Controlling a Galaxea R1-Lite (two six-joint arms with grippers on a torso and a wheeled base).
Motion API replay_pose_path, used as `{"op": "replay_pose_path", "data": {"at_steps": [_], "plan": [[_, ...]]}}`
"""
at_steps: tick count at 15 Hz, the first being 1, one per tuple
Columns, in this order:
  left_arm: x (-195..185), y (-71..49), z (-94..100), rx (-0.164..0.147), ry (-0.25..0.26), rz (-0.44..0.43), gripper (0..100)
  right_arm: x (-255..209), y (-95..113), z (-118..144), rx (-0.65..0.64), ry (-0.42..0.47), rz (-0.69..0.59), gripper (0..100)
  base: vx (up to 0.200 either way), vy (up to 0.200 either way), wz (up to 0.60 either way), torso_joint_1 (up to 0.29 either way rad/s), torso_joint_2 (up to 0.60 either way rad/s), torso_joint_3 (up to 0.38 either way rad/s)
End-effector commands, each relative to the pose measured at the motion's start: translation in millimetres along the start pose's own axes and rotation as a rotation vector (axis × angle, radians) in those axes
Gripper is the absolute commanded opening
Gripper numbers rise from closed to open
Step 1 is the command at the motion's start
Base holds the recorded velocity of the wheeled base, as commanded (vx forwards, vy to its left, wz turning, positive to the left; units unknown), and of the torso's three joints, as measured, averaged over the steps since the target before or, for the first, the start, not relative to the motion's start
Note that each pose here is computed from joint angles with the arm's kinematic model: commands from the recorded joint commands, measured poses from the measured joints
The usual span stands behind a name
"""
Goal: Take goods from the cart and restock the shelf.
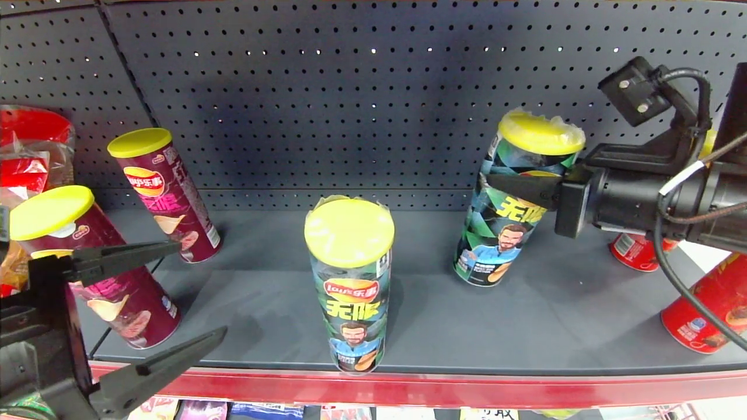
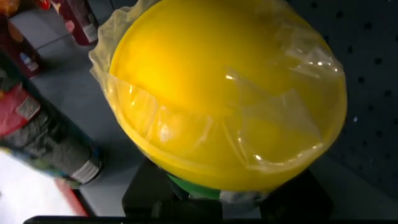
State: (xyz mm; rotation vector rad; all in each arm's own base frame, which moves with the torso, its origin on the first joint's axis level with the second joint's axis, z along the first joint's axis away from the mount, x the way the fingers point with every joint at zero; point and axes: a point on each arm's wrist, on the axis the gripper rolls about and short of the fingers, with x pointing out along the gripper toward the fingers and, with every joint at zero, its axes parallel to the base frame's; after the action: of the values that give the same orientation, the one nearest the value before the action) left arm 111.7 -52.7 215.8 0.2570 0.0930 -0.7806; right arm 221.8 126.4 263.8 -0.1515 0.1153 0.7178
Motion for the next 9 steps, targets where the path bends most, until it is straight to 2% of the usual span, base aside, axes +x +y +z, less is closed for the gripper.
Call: {"op": "replay_pose_path", "data": {"at_steps": [1, 2, 4, 5, 6, 9], "plan": [[-20.0, -7.4, -0.7, 0.014, -0.023, 0.067, 100, 18.9, 2.9, -8.4, 0.000, 0.014, 0.013, 0, 0.000, 0.000, 0.00, 0.000, 0.00, 0.000], [-27.0, -9.8, -2.4, 0.007, 0.001, 0.106, 100, 27.5, 5.4, -9.9, -0.004, 0.007, 0.025, 0, 0.000, 0.000, 0.00, 0.000, 0.00, 0.000], [-35.0, -12.9, -5.1, -0.007, 0.017, 0.138, 100, 39.5, 8.5, -8.0, -0.007, 0.004, 0.042, 0, 0.000, 0.000, 0.00, 0.000, 0.00, 0.000], [-38.6, -14.3, -6.2, -0.042, 0.012, 0.158, 100, 48.0, 9.6, -5.0, -0.009, -0.003, 0.052, 0, 0.000, 0.000, 0.00, 0.000, 0.00, 0.000], [-42.2, -16.1, -8.1, -0.050, 0.006, 0.174, 100, 56.1, 10.9, -1.7, -0.012, -0.012, 0.060, 0, 0.000, 0.000, 0.00, 0.000, 0.00, 0.000], [-49.2, -20.4, -12.8, -0.049, -0.005, 0.176, 100, 77.3, 19.3, 2.1, -0.018, -0.020, 0.096, 0, 0.000, 0.000, 0.00, 0.000, 0.00, 0.000]]}}
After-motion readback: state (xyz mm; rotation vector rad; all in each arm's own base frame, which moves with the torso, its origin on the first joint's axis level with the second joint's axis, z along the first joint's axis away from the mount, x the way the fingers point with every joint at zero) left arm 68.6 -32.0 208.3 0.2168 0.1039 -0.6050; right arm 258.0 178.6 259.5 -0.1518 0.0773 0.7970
